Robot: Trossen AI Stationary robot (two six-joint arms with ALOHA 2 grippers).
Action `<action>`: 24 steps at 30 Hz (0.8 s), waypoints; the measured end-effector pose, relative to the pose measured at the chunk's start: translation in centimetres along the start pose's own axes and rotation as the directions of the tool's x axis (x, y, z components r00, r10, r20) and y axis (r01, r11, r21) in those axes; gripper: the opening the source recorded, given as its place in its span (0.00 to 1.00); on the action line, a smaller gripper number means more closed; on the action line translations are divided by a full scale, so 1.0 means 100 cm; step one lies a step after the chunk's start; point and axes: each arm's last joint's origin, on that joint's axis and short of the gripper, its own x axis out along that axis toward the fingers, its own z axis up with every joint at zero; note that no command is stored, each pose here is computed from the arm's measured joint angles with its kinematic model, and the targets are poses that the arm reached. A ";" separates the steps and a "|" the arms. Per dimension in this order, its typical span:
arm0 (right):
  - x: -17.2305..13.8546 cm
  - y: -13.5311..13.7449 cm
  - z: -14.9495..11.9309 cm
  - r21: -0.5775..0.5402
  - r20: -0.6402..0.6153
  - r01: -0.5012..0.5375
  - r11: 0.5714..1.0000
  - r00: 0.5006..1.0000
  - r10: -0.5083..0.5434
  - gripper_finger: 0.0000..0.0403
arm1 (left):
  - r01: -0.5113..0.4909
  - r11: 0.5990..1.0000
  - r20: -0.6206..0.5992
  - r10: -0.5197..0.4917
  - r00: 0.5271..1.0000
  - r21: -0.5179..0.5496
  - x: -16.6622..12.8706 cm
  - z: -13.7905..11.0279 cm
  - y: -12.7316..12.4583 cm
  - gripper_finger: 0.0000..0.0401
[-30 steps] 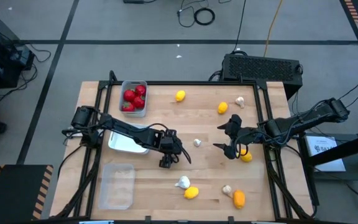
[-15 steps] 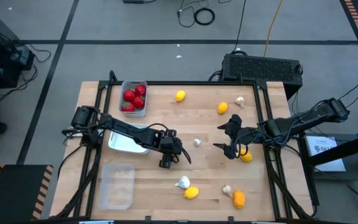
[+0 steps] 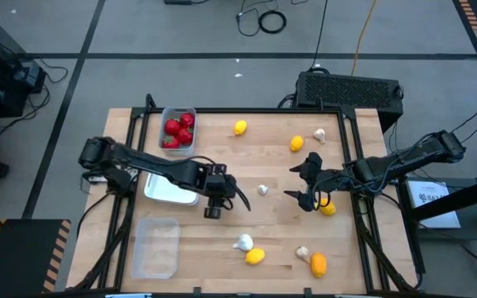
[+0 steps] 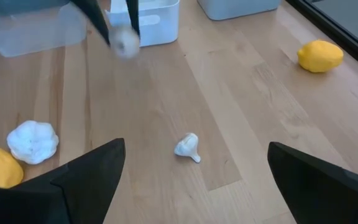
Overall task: Sort produce into baskets
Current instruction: Put the white garlic into the white bin
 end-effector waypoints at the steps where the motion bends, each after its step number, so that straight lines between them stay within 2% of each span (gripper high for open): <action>1: 0.000 0.000 0.000 -0.001 0.000 0.000 1.000 1.000 0.000 0.95 | -0.015 1.000 0.003 0.015 1.000 -0.013 -0.010 -0.001 0.001 0.43; 7: 0.000 0.000 0.000 -0.006 -0.001 0.003 1.000 1.000 -0.003 0.95 | -0.179 0.973 -0.095 0.166 0.982 -0.146 -0.063 -0.030 0.010 0.43; 11: 0.003 0.001 -0.001 -0.035 -0.006 0.009 0.999 1.000 -0.009 0.95 | -0.217 0.936 -0.135 0.186 0.973 -0.278 -0.083 -0.051 0.013 0.43; 14: 0.008 0.003 -0.002 -0.052 -0.012 0.011 0.999 1.000 -0.012 0.95 | -0.235 0.908 -0.170 0.186 0.968 -0.346 -0.087 -0.065 0.013 0.43; 18: 0.015 0.005 -0.004 -0.063 -0.032 0.019 0.998 0.999 -0.021 0.95 | -0.284 0.879 -0.270 0.188 0.944 -0.383 -0.082 -0.083 0.012 0.43; 24: 0.024 0.009 -0.006 -0.046 -0.044 0.022 0.999 0.999 -0.024 0.95 | -0.302 0.871 -0.332 0.173 0.927 -0.389 -0.068 -0.096 0.010 0.48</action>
